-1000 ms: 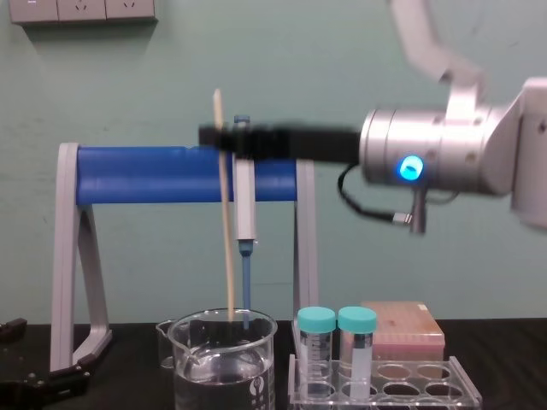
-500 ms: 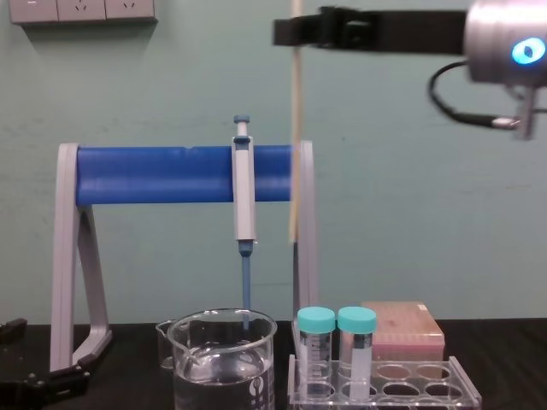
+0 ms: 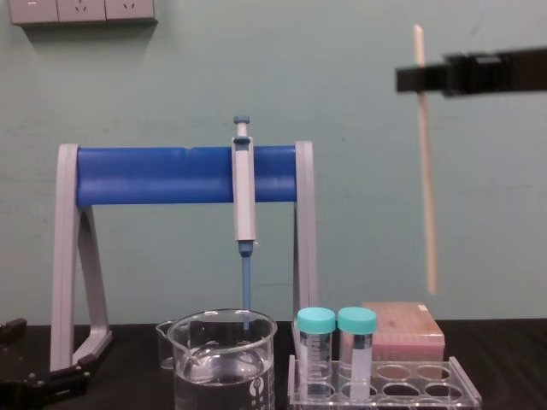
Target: Hold the thermometer with one hand and immerse one end into the beaker, then reinsert it into the test tube rack.
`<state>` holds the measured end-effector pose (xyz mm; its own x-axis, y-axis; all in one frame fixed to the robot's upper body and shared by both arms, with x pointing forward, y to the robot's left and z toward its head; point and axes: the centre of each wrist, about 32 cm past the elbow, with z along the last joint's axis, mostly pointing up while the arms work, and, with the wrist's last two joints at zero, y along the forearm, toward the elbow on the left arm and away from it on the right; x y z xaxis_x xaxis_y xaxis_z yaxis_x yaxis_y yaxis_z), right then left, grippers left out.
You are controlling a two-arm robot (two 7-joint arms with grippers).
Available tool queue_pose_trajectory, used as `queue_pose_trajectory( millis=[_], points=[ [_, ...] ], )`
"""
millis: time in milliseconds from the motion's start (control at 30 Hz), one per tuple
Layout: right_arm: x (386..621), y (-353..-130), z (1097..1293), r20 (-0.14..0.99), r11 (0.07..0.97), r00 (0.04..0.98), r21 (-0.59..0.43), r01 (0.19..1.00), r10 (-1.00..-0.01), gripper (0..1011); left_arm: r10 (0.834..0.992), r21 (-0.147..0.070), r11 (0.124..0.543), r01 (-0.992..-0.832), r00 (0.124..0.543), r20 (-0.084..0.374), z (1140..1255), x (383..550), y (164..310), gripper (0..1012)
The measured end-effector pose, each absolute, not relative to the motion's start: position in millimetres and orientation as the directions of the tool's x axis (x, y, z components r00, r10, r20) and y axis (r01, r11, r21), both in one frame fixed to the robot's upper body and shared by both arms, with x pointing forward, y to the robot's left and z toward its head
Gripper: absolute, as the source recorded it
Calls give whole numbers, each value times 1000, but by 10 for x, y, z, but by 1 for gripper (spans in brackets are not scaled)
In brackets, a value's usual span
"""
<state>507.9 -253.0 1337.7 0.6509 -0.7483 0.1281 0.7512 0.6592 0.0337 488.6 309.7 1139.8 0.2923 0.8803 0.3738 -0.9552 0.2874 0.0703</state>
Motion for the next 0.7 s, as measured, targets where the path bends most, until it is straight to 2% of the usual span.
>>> queue_pose_trajectory(
  millis=[233, 500, 700],
  points=[
    [5054, -2662, 13209, 124, 612, 609, -22, 791, -783, 53, 880, 70, 287, -955, 292, 374, 11398, 4886, 3097, 1004],
    [5101, -2697, 13022, 70, 607, 608, -41, 794, -791, 53, 880, 70, 287, -955, 292, 374, 11398, 4886, 3097, 1004],
    [5138, -2698, 12906, 71, 614, 616, -50, 788, -784, 53, 880, 70, 287, -955, 292, 374, 11398, 4886, 3096, 1004]
  ],
)
